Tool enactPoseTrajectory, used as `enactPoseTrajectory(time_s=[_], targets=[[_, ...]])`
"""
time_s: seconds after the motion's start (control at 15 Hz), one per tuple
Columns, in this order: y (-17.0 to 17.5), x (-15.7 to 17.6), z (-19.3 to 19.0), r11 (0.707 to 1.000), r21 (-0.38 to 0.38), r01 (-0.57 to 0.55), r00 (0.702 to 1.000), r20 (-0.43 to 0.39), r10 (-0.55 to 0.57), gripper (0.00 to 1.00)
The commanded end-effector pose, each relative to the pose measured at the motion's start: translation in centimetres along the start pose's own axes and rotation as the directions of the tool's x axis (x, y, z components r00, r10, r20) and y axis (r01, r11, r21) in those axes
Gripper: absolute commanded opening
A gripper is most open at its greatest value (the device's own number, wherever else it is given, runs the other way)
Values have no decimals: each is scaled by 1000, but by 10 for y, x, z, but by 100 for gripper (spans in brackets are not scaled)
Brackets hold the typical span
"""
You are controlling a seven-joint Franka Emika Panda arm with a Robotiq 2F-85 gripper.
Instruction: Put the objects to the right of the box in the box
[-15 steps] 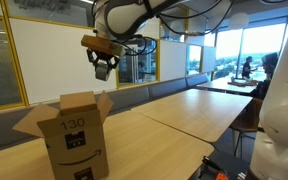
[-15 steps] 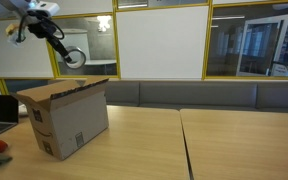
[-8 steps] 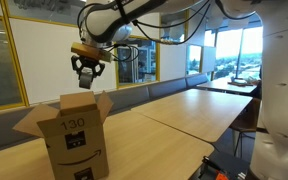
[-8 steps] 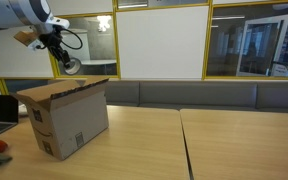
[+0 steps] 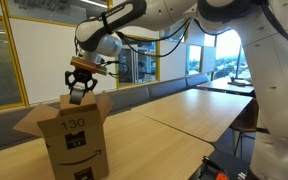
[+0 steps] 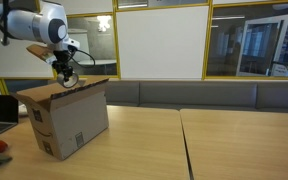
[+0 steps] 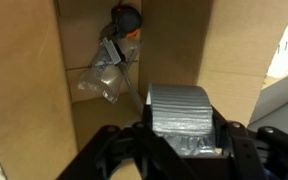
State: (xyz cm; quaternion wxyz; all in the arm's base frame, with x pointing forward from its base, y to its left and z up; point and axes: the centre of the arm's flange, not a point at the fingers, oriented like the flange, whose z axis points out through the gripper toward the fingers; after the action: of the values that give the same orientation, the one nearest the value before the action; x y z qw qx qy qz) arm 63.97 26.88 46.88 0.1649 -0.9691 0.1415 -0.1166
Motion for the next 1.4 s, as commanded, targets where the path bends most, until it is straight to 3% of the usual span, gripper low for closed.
enactPoseTrajectory(time_s=[0.0, 0.2, 0.53, 0.67, 0.93, 1.33], targets=[[-2, 24, 23, 1000, 9, 6, 992, 125, -7, 80], [14, 29, 43, 999, -27, -23, 975, 221, 28, 99], [36, 31, 41, 990, -127, -56, 949, 302, 93, 100], [43, 25, 22, 984, -168, -66, 952, 286, 113, 100], [56, 4, -36, 973, -209, -101, 975, 173, 138, 100], [104, -57, -116, 954, -231, -193, 979, 24, 204, 100]])
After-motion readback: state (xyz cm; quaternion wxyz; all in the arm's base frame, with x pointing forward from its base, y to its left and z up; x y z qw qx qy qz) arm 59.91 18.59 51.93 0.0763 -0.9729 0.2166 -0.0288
